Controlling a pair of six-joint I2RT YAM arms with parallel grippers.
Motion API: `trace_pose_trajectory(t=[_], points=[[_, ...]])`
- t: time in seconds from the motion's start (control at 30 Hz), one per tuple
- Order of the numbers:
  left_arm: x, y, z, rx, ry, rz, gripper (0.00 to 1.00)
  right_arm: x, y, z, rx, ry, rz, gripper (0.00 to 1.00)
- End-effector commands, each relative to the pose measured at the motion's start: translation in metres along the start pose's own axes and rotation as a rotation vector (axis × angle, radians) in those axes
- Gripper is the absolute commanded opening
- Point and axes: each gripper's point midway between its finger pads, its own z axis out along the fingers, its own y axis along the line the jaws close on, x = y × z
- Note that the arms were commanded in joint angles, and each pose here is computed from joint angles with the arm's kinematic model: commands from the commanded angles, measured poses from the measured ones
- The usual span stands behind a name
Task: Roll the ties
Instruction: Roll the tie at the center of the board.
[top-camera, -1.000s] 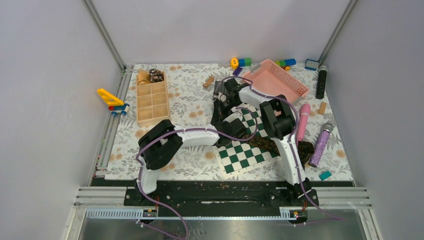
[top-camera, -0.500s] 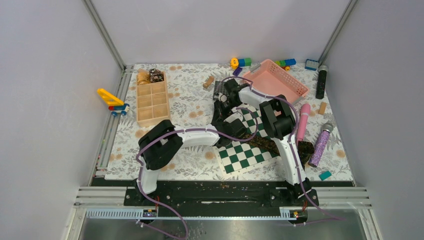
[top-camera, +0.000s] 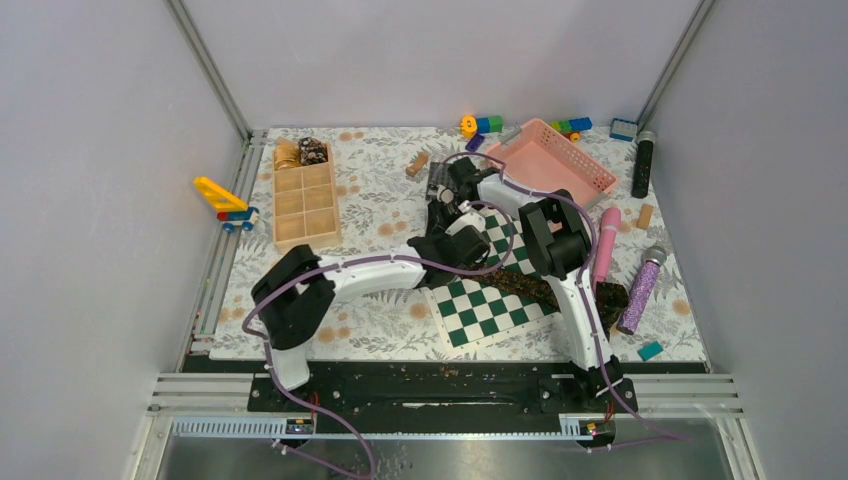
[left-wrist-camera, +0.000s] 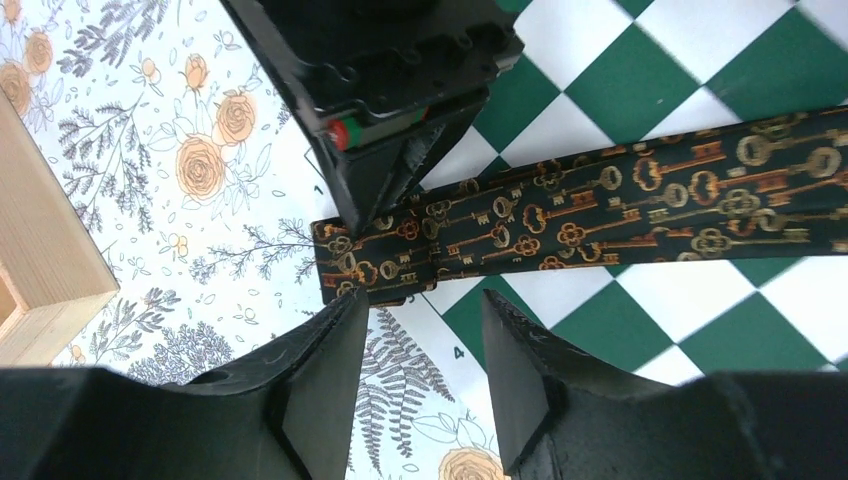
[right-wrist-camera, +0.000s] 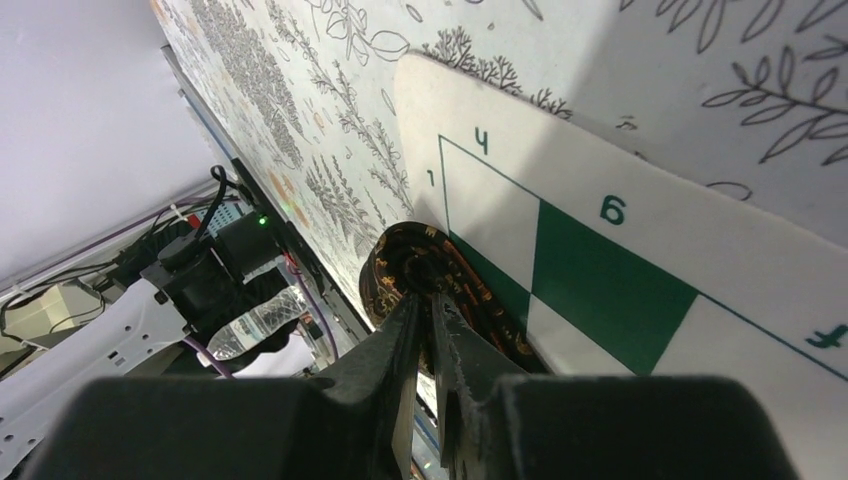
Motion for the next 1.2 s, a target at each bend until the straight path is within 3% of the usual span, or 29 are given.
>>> trace_pose_trajectory(t=[0.0, 0.13, 0.53, 0.87, 1.17], points=[[-0.031, 0.003, -0.035, 0.089, -0.093, -0.106, 0.48, -0.001, 0.018, -0.010, 0.006, -0.040, -0.043, 0.16], [-0.039, 0.017, -0.049, 0.141, -0.130, -0.208, 0.50, -0.003, 0.020, -0.012, 0.010, -0.052, -0.045, 0.17], [-0.010, 0.058, -0.022, 0.256, -0.092, -0.611, 0.53, -0.006, 0.032, -0.021, 0.001, -0.093, -0.061, 0.17], [0.001, 0.077, 0.007, 0.260, -0.058, -0.738, 0.52, -0.006, 0.034, -0.022, -0.001, -0.098, -0.061, 0.17], [0.005, 0.062, 0.020, 0.334, -0.029, -0.752, 0.50, -0.011, 0.046, -0.030, -0.015, -0.133, -0.072, 0.17]])
